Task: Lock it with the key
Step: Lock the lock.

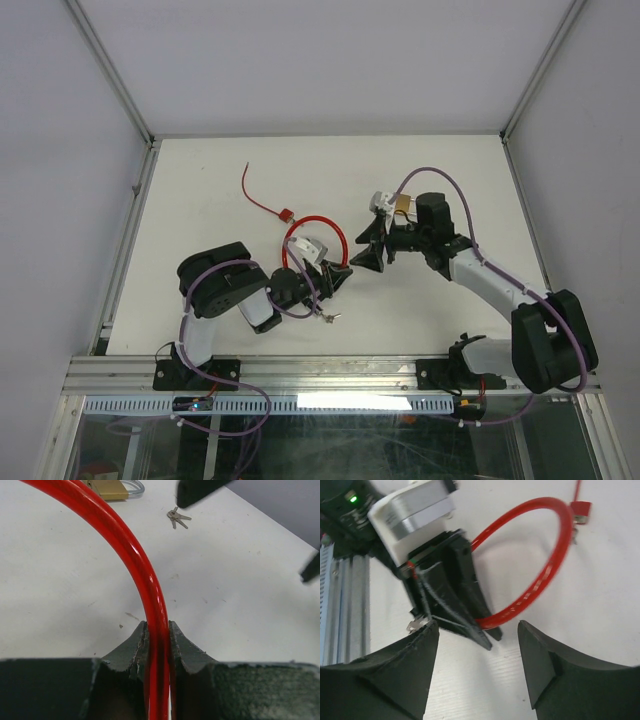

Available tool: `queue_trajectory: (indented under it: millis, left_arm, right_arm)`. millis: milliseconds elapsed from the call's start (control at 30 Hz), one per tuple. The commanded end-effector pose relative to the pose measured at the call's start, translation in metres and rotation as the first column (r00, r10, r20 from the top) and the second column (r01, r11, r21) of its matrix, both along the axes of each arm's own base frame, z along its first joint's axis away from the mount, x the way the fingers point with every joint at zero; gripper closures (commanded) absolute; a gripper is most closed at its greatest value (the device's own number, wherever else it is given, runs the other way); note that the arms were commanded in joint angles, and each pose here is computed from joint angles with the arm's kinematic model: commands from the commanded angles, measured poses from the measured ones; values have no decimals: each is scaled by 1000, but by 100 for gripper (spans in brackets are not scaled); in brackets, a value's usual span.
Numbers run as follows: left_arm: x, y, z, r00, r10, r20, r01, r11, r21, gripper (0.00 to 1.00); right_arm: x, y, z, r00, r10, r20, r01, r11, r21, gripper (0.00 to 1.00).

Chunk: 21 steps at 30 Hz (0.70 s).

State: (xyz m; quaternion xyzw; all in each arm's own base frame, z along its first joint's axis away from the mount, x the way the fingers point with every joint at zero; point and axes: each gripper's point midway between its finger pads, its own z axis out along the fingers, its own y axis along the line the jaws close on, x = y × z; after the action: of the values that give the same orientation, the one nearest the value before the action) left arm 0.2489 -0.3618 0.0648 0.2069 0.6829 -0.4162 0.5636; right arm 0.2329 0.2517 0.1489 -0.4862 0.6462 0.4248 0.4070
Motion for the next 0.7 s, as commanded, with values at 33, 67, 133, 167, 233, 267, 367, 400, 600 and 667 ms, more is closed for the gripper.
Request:
queue_trajectory:
  millis: [33, 67, 133, 167, 233, 267, 367, 400, 600, 667]
  left_arm:
    - [-4, -6, 86, 981, -27, 191, 73, 969, -238, 100]
    - [-5, -7, 86, 981, -31, 192, 77, 968, -240, 100]
    - [-5, -7, 87, 980, -33, 194, 81, 967, -241, 100]
    - [-6, -7, 88, 980, -35, 195, 83, 967, -241, 100]
    - [-6, -7, 88, 980, -38, 197, 86, 967, -241, 100]
    - [-7, -7, 89, 979, -40, 198, 88, 966, -242, 100]
    - [-7, -8, 90, 978, -48, 201, 98, 965, -243, 100]
    - [-8, -9, 90, 978, -52, 204, 102, 964, -244, 100]
    - [-10, -12, 93, 976, -70, 207, 121, 961, -248, 100]
    - [-11, -11, 94, 976, -70, 207, 122, 960, -250, 100]
  right_arm:
    - [43, 1, 23, 973, -197, -123, 211, 971, 113, 32]
    - [48, 2, 20, 963, -220, -158, 239, 964, 114, 32]
    - [58, 4, 14, 939, -263, -223, 291, 951, 103, 32]
    - [62, 5, 11, 929, -279, -242, 310, 945, 100, 32]
    - [66, 9, 6, 918, -290, -269, 325, 941, 93, 34]
    - [67, 11, 3, 913, -295, -282, 330, 940, 84, 35]
    - [64, 20, -5, 902, -299, -310, 333, 941, 61, 37]
    - [64, 22, -8, 897, -305, -320, 338, 940, 52, 38]
    - [67, 28, -16, 867, -310, -389, 350, 936, 34, 68]
    - [66, 29, -15, 879, -294, -376, 332, 942, 41, 88]
